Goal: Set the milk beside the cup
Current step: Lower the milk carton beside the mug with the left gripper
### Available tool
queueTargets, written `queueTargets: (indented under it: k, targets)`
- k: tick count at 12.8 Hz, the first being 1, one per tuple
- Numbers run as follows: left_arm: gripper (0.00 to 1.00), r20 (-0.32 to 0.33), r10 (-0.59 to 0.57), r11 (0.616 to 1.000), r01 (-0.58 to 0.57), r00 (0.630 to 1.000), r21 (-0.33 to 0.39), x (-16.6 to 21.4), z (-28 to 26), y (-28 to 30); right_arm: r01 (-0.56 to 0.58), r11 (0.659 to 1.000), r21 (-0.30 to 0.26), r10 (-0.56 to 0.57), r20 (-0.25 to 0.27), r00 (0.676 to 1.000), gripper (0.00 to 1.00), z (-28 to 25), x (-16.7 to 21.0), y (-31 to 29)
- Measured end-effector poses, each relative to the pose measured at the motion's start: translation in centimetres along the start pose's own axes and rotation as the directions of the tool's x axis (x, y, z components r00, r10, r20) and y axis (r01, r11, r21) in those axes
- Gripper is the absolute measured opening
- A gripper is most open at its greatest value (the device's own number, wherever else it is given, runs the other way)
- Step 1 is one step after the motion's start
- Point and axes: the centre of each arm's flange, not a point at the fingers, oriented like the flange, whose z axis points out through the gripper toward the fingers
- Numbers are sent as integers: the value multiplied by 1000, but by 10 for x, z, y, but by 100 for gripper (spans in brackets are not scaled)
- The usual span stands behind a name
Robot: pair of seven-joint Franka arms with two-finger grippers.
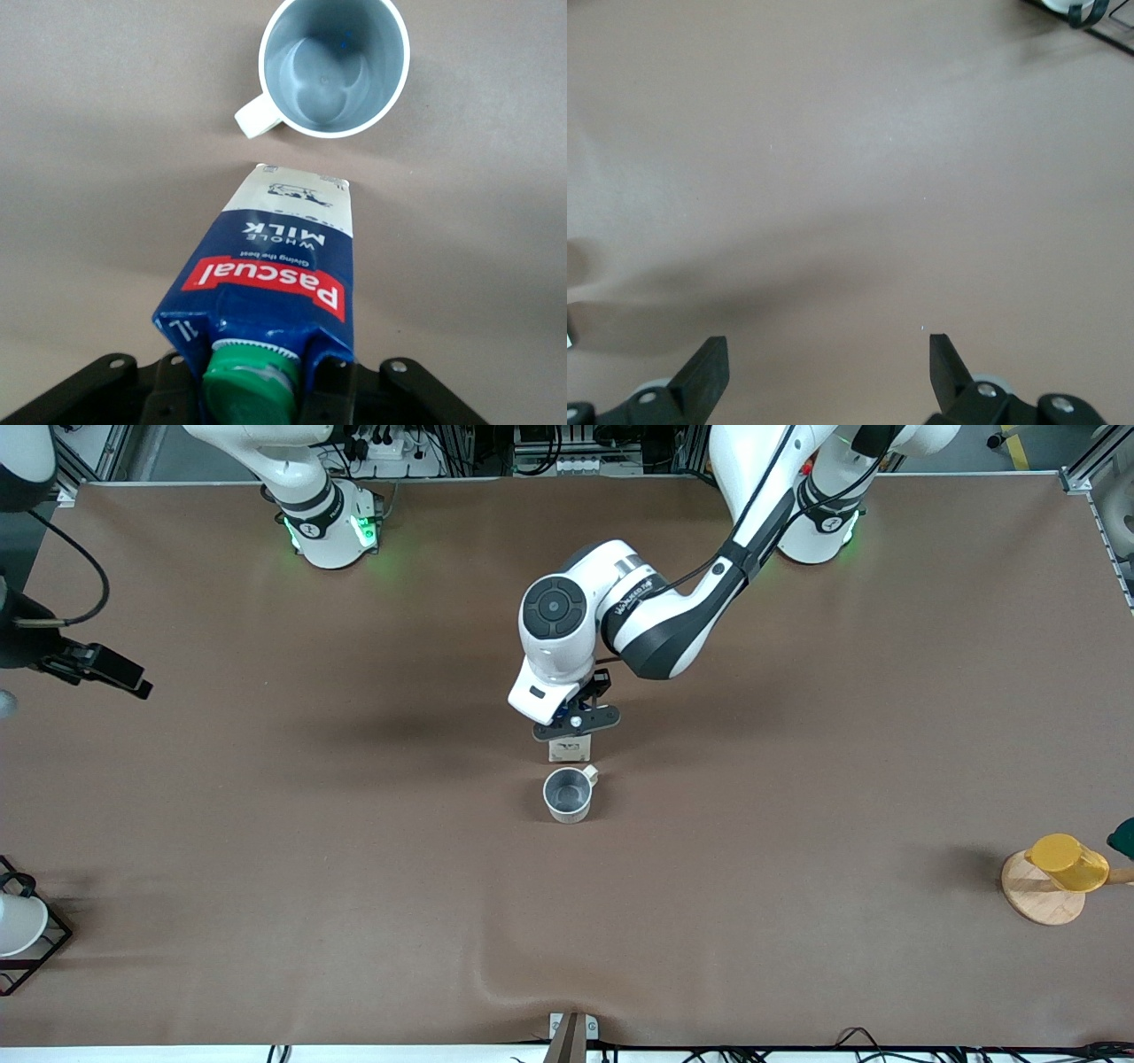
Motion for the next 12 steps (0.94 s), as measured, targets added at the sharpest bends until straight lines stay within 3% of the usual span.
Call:
queueTargets:
  k: [11, 12]
  targets:
    - [30, -17, -5, 1000, 4, 1000, -13, 9, 19, 3, -1, 1000, 2, 1, -10, 1000, 100, -5, 2, 0]
    - [35, -30, -5, 1000, 4, 1000, -27, 12, 18, 5, -1, 1000, 2, 1, -10, 1000, 100, -5, 2, 0]
